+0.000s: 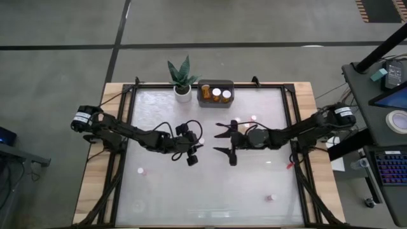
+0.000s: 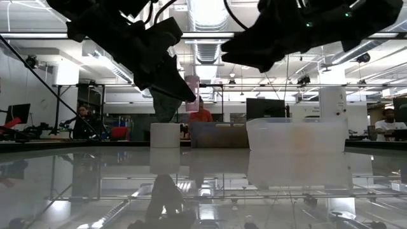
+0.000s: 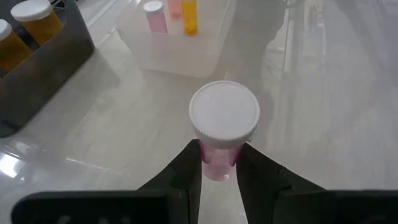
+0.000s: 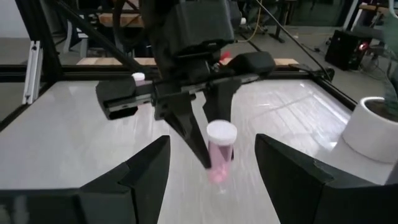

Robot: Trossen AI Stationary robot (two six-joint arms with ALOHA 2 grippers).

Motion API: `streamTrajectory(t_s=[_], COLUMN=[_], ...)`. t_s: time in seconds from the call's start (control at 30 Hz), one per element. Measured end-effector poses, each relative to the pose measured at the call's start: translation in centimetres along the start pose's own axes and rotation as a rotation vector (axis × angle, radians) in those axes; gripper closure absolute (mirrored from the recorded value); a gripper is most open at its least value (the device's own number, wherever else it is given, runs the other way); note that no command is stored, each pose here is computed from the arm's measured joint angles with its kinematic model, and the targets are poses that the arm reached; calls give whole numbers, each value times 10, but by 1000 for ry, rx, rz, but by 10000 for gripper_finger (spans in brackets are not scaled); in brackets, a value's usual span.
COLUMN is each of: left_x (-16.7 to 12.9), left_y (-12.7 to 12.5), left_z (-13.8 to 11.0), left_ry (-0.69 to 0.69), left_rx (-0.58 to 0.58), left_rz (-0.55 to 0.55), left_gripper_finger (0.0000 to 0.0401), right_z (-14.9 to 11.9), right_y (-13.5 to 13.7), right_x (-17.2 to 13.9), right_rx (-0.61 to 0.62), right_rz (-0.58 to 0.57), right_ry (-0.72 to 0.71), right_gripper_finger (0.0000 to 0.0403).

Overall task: Pick and place medicine bottles into bin by pill shape (circle, oval)
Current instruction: Put the small pink pill bottle into the white bin

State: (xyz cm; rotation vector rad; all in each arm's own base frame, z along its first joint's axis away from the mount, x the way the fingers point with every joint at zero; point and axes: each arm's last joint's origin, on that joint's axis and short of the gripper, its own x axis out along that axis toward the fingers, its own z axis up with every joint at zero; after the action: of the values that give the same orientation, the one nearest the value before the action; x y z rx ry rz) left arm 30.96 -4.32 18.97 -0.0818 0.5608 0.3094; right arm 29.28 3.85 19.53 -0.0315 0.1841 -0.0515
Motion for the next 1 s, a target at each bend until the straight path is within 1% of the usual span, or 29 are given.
streamTrajectory(t_s=[0.13, 0.27, 0.37, 0.57, 0.87, 1.0], left_x=[-1, -1, -1, -1, -2, -2], left_y=[-1, -2, -3, -3, -5, -7], left_z=[0, -1, -1, -1, 2, 6], left_ry=[0, 1, 1, -4, -33, -73], left_rx=[3, 5, 6, 5, -3, 2], left_rz=[-4, -7, -8, -11, -21, -33], left_gripper_finger=[335, 335, 335, 335, 335, 335], right_z=[3, 6, 8, 9, 9, 8], right_y=[2, 4, 4, 5, 0, 0], right_x=[10, 18, 22, 29, 31, 31], right_rx=[-3, -7, 3, 24, 46, 40], right_rz=[0, 0, -1, -4, -21, -20], right_ry=[4, 44, 71, 79, 82, 85], right_gripper_finger=[177, 177, 177, 177, 177, 177])
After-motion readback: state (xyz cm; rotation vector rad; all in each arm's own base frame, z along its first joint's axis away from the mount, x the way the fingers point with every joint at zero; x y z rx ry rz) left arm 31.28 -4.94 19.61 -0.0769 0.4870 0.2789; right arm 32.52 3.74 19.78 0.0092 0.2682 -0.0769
